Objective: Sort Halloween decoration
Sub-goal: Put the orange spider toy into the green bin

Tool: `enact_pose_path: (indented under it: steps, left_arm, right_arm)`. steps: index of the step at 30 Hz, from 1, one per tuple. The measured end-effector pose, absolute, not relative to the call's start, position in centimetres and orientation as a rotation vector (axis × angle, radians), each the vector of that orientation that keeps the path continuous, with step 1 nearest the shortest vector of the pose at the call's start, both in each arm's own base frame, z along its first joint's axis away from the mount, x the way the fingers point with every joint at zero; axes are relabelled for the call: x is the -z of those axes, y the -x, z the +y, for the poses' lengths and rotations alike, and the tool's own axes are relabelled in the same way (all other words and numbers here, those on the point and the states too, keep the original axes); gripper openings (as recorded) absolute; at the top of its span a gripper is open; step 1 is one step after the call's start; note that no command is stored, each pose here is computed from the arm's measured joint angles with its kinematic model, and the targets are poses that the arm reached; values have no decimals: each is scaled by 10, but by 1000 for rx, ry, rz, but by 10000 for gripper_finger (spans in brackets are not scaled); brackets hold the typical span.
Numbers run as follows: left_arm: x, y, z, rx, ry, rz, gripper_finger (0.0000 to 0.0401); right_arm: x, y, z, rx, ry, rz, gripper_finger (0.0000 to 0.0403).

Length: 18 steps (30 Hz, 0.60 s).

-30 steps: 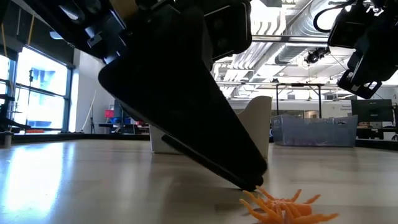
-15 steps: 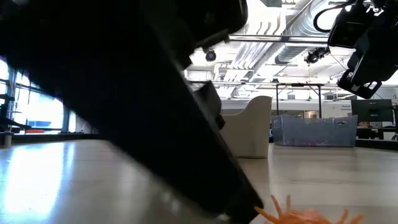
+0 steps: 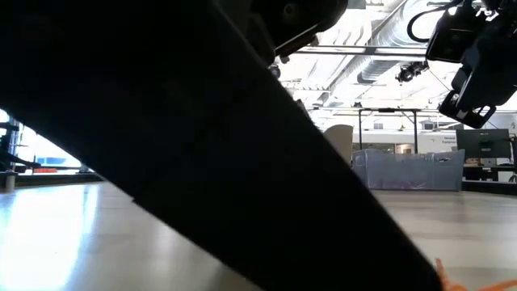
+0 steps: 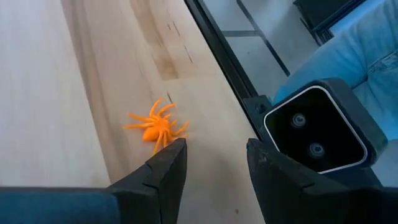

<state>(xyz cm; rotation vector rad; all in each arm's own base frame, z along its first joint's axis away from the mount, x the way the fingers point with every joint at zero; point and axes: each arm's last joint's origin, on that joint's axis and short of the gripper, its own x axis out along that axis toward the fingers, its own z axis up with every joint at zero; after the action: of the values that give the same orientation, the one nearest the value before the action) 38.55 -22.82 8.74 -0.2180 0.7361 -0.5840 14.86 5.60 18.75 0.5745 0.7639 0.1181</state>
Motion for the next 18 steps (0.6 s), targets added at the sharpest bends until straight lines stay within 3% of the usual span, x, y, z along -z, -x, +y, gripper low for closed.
enact_pose_path:
  steps: [18]
  left_arm:
    - [-86,-385,-229,494,208,735,158]
  right_arm:
    - [-187,-148,56,-117,-574,766,0]
